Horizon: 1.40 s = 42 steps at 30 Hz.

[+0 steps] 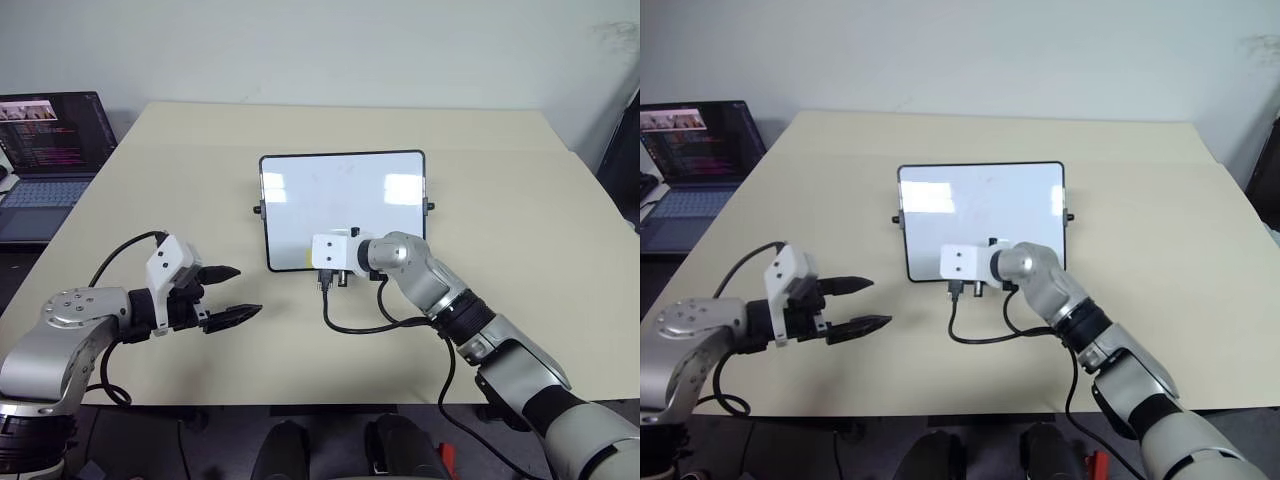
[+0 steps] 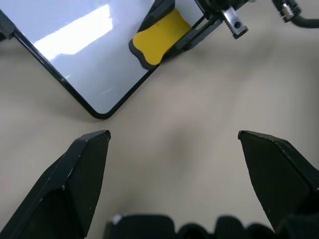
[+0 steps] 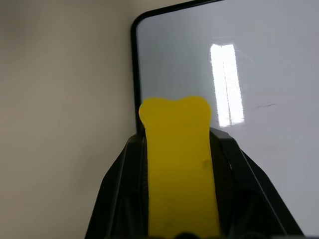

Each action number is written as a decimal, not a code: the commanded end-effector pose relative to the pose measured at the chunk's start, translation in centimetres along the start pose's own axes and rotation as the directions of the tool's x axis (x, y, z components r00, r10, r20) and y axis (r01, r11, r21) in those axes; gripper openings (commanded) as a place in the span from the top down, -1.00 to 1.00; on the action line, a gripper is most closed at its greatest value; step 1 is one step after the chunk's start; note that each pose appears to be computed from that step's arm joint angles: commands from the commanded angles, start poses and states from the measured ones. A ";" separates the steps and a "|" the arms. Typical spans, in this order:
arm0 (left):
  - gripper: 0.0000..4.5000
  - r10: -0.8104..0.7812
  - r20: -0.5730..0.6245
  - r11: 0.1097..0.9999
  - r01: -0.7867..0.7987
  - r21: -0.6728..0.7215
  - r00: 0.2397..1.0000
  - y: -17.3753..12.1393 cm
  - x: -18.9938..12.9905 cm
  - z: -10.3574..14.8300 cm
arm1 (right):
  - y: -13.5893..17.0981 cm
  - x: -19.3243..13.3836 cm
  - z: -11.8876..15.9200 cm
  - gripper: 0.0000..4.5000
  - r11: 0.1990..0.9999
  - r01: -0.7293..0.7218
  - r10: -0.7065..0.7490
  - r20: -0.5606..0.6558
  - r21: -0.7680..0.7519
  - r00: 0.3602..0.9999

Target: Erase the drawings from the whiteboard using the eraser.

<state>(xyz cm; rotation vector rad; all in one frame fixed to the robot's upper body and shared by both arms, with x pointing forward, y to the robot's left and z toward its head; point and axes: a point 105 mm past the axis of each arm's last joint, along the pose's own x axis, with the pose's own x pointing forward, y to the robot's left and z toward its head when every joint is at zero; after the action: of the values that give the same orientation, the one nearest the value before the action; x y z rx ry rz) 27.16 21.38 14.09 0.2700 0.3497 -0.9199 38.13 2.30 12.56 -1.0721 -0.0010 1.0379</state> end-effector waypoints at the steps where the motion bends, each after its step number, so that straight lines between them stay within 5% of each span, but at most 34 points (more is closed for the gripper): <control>1: -1.00 0.009 0.016 0.999 -0.010 0.045 1.000 0.4 -0.4 1.0 | -3.5 -1.1 -1.3 0.43 0.990 0.139 -0.138 -0.052 0.005 0.989; 5: -1.00 0.010 0.019 0.999 -0.011 0.049 1.000 0.5 -0.4 1.2 | -2.4 -1.2 -2.3 0.43 0.996 0.087 -0.084 -0.073 0.031 0.994; 13: -1.00 -0.003 0.020 0.999 0.002 0.050 1.000 0.4 0.1 1.2 | -7.0 -3.0 -3.9 0.43 0.959 0.280 -0.273 -0.122 0.040 0.954; 21: -1.00 -0.021 0.023 0.998 0.020 0.058 1.000 0.3 0.2 1.4 | -1.8 -2.6 -5.0 0.43 0.993 0.024 -0.008 -0.145 0.112 0.989; 28: -1.00 -0.040 0.049 0.996 0.036 0.079 0.998 0.3 0.5 2.5 | -8.0 -3.8 -3.8 0.43 0.942 0.328 -0.319 -0.112 0.076 0.941; 37: -1.00 -0.037 0.101 0.994 0.027 0.103 0.994 1.3 1.0 4.1 | -3.5 -3.5 -6.1 0.43 0.983 0.123 -0.098 -0.173 0.138 0.980; 42: -1.00 -0.074 0.126 0.988 0.055 0.145 0.989 1.5 1.8 5.4 | -4.9 -4.8 -5.8 0.43 0.962 0.201 -0.176 -0.142 0.184 0.974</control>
<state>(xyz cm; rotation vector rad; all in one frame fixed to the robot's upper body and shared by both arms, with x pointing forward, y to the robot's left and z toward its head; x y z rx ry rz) 30.15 19.26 17.45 0.3058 0.2176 -1.0061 40.89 -3.39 15.83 -0.9906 0.0269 0.8466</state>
